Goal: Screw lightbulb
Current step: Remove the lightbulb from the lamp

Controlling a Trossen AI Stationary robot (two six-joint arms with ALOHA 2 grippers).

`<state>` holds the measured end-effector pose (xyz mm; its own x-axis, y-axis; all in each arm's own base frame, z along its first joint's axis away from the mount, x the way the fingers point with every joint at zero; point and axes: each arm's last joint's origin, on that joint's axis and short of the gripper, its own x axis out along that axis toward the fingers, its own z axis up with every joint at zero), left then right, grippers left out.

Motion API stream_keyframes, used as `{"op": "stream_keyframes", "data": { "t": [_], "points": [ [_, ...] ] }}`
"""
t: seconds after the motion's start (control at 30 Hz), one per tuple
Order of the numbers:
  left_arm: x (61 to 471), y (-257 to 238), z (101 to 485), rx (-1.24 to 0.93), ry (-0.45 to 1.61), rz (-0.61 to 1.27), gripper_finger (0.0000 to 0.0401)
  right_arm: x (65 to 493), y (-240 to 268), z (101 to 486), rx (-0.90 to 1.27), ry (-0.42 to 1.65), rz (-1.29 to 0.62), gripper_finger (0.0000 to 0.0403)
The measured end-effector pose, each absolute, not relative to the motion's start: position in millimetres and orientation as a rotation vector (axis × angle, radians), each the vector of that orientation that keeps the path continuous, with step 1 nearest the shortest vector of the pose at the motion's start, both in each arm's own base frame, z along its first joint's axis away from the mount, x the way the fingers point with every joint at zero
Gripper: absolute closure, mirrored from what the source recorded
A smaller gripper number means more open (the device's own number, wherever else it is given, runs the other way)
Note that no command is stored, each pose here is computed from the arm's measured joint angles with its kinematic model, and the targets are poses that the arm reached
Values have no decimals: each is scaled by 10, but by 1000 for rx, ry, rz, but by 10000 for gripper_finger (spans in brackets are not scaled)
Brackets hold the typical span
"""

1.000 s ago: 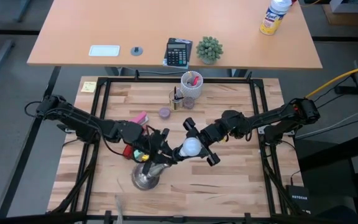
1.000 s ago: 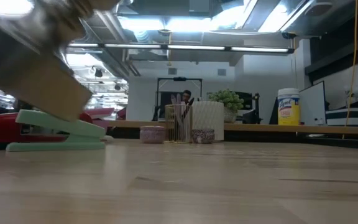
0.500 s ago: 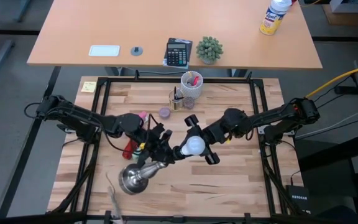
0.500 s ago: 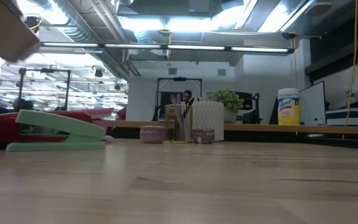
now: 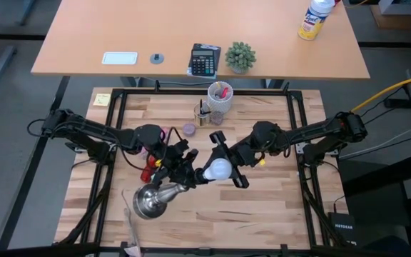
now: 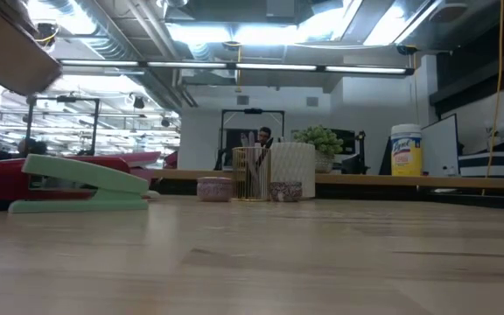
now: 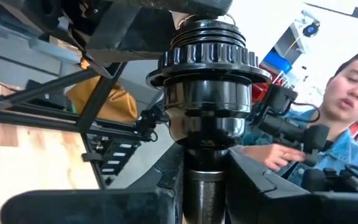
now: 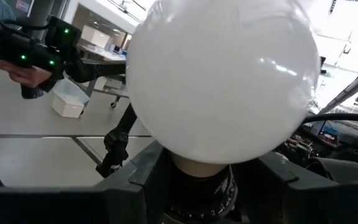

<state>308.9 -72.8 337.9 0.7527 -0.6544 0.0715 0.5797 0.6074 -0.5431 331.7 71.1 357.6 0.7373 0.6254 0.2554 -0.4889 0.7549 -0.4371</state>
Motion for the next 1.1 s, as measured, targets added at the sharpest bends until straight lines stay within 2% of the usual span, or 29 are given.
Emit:
{"op": "stream_keyframes", "data": {
  "t": [0.47, 0.7, 0.97, 1.1],
  "points": [
    [3108, -628, 3342, -431, 121, -622, 336, 3334, 689, 3587, -233, -357, 528, 240],
    [3123, -607, 3333, -300, 71, -527, 336, 3333, 680, 3597, -184, -350, 518, 239],
    [3135, -594, 3319, -253, 61, -475, 336, 3335, 675, 3597, -101, -327, 521, 239],
    [3140, -582, 3288, -249, 87, -433, 336, 3344, 664, 3588, -51, -303, 488, 221]
  ]
}}
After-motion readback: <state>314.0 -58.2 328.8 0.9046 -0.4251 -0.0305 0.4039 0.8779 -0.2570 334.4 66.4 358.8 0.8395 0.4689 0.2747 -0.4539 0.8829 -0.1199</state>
